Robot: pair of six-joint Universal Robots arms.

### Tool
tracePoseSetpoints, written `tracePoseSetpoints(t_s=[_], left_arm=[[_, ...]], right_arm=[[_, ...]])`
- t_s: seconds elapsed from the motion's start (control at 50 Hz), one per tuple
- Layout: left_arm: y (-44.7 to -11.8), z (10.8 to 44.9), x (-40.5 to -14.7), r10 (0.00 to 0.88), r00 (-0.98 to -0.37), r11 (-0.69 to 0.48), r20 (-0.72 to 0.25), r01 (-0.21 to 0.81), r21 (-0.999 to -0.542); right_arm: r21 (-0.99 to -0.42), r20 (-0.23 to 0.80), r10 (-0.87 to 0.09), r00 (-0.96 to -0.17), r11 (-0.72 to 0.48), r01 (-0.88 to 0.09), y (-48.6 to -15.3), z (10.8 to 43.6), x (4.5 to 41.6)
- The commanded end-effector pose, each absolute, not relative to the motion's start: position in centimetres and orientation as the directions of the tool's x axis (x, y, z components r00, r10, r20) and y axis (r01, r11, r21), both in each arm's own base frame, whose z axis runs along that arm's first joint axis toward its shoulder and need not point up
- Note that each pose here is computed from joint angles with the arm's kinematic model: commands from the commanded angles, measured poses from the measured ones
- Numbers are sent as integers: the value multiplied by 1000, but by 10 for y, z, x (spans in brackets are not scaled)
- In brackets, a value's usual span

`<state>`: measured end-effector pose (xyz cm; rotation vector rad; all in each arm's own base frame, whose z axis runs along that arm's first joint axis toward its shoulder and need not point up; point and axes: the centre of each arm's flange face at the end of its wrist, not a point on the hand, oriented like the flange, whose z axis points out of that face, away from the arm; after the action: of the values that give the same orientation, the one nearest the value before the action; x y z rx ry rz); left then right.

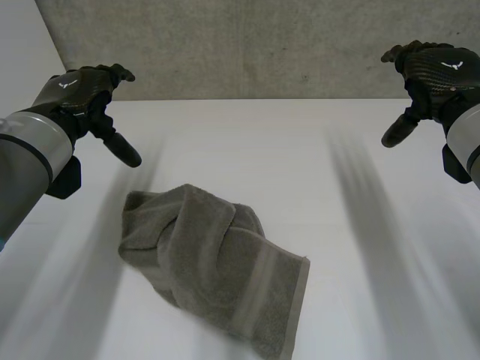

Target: Fold the towel.

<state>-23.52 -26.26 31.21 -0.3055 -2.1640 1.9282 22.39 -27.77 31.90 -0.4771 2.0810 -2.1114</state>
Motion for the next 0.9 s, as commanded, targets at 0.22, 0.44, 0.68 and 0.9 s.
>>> tracePoseSetpoints(t_s=[0.22,0.44,0.68,0.9], left_arm=[[-227,290,-232,383,-923,176,-25,100,-979],[-172,219,-216,571,-802,250,-174,371,-894],[-178,163,-214,572,-800,272,-180,393,-878],[-194,137,-227,589,-786,253,-189,402,-880]], right_arm=[[-961,259,-463,-848,-32,-276,-252,306,243],[-853,281,-849,-447,-8,-521,-155,237,276],[-818,161,-934,-318,54,-573,-119,169,300],[-840,86,-909,-408,154,-520,-138,138,312]])
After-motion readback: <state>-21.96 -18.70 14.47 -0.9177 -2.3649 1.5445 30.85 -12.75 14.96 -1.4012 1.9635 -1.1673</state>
